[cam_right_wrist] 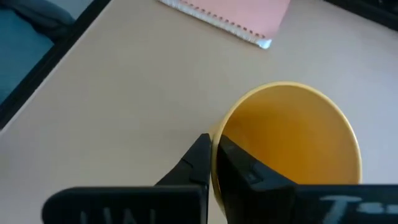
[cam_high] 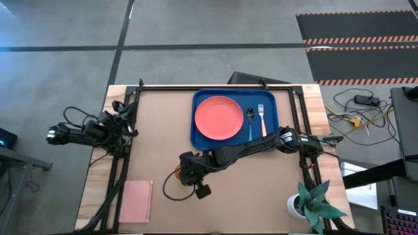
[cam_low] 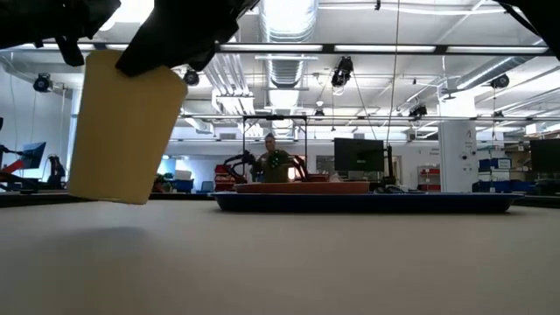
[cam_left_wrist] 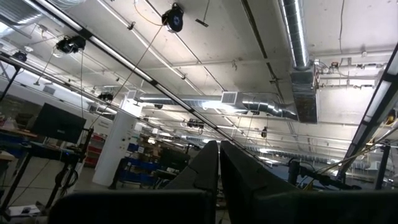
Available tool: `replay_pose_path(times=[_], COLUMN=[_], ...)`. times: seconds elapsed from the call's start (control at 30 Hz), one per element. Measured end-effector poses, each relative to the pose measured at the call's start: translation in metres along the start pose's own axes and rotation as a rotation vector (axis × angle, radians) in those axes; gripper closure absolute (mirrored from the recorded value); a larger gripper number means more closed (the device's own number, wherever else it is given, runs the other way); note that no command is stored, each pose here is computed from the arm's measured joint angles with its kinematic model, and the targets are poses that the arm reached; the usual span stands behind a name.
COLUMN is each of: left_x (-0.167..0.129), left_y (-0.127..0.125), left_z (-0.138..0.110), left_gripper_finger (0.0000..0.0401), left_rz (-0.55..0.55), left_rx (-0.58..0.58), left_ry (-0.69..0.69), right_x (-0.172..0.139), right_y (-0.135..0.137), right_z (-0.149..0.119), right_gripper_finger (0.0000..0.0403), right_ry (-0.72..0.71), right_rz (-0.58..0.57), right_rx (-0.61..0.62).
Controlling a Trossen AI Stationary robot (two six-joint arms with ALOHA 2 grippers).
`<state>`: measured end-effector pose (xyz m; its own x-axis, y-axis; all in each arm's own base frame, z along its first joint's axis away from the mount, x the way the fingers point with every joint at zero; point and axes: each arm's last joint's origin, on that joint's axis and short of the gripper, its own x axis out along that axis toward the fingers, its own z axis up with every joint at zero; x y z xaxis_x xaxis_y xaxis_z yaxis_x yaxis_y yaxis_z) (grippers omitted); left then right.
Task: Pick and place plate/cup/fork/spoon on tray
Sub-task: Put the yellow cup on the blue serving tray to the top right of the orange plate
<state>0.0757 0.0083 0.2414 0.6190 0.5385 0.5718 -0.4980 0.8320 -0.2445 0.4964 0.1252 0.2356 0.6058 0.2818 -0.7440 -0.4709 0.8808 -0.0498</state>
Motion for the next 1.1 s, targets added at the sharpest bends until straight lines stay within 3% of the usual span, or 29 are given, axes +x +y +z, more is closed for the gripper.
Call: replay_pose_path(times=[0.37,0.6,0.9,1.1], left_x=[0.000,0.000,0.000,0.000], left_y=[0.000,0.000,0.000,0.000], left_z=[0.000,0.000,0.000,0.000], left_gripper_finger=[0.0401,0.0401,0.0401,0.0401], left_rz=[0.000,-0.001,-0.007,-0.009], left_rx=[0.001,0.001,0.002,0.001], left_ry=[0.001,0.002,0.002,0.001], right_x=[-0.031,-0.074,-0.140,-0.173], right_y=[0.000,-0.001,-0.024,-0.047], right_z=[0.006,0.010,0.001,-0.021], right_gripper_finger=[0.0394,0.0394,0.0394,0.0394], right_ry=[0.103,0.140,0.171,0.190], right_rz=[-0.060,-0.132,-0.273,-0.358], right_rx=[-0.003,0.004,0.085,0.153])
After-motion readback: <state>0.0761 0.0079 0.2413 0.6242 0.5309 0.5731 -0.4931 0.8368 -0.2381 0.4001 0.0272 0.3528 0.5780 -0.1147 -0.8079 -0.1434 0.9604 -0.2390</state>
